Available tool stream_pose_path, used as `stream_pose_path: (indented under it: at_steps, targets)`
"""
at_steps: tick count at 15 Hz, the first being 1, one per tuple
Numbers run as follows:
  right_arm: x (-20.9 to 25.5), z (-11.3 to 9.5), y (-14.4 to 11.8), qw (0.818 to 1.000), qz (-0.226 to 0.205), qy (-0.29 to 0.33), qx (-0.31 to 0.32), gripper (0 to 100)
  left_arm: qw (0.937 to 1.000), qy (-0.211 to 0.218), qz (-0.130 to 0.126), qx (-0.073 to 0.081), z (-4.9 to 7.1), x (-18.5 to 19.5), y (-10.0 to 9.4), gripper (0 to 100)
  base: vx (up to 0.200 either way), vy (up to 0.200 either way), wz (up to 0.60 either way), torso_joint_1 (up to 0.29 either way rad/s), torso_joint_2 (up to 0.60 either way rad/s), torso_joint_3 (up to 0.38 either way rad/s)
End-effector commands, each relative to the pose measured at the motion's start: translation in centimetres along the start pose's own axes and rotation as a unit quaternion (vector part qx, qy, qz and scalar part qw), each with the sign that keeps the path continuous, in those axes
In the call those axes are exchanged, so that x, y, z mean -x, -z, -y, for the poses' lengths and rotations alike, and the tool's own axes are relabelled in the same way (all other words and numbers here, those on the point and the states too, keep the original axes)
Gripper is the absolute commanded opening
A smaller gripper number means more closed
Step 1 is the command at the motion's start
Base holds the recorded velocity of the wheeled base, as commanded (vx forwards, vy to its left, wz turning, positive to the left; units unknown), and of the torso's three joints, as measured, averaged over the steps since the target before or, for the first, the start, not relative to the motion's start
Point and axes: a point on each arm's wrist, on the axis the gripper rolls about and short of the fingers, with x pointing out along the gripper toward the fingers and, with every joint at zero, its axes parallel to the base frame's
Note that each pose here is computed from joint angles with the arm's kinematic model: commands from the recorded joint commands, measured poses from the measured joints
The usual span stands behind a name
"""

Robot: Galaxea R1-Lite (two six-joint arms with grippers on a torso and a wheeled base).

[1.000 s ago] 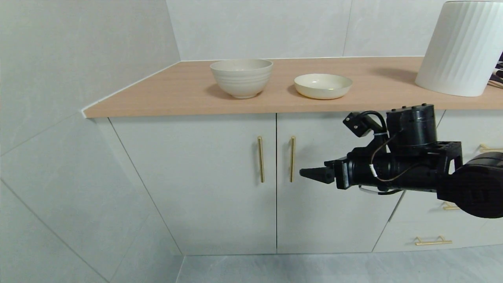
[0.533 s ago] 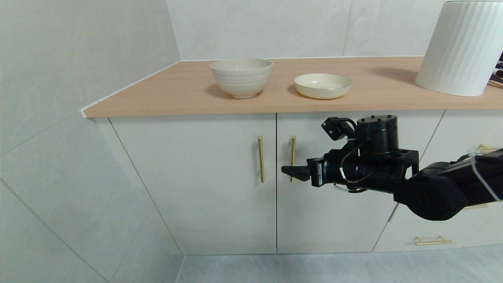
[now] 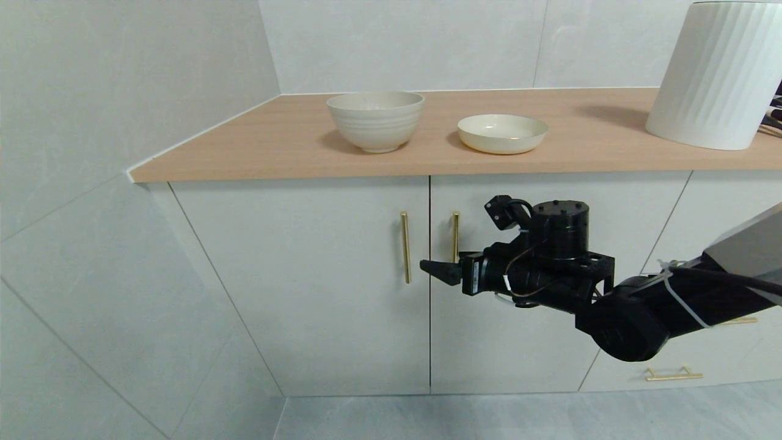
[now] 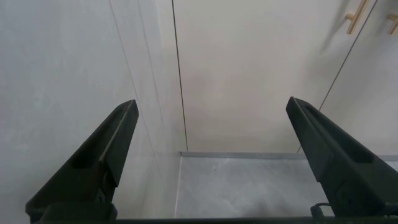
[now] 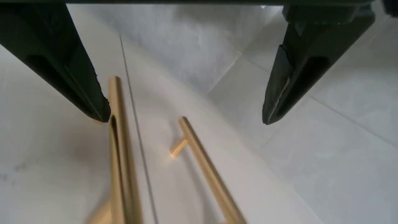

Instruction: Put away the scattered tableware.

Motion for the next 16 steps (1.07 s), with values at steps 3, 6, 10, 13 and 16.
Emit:
stream_pose_path:
  at_steps: [3, 6, 10, 13, 16]
  targets:
    - [-0.6, 0.4, 0.5, 1.0, 0.002, 0.005, -0.002, 100, 1.0, -0.001, 0.0, 0.0, 0.0, 0.0, 0.0, 100, 0.0, 0.0, 0.0, 0.0, 0.0, 0.0]
    - [-1.3, 0.4, 0.5, 0.999, 0.042, -0.009, -0.028, 100, 1.0, -0.001, 0.0, 0.0, 0.0, 0.0, 0.0, 100, 0.0, 0.0, 0.0, 0.0, 0.0, 0.0]
    - [-1.2, 0.2, 0.3, 0.997, 0.051, -0.018, -0.049, 100, 1.0, -0.001, 0.0, 0.0, 0.0, 0.0, 0.0, 100, 0.0, 0.0, 0.0, 0.0, 0.0, 0.0]
    - [-0.9, -0.1, -0.1, 0.995, 0.049, -0.039, -0.074, 100, 1.0, -0.001, 0.0, 0.0, 0.0, 0.0, 0.0, 100, 0.0, 0.0, 0.0, 0.0, 0.0, 0.0]
    - [0.1, -0.7, -0.1, 0.992, 0.031, -0.078, -0.091, 100, 1.0, -0.001, 0.0, 0.0, 0.0, 0.0, 0.0, 100, 0.0, 0.0, 0.0, 0.0, 0.0, 0.0]
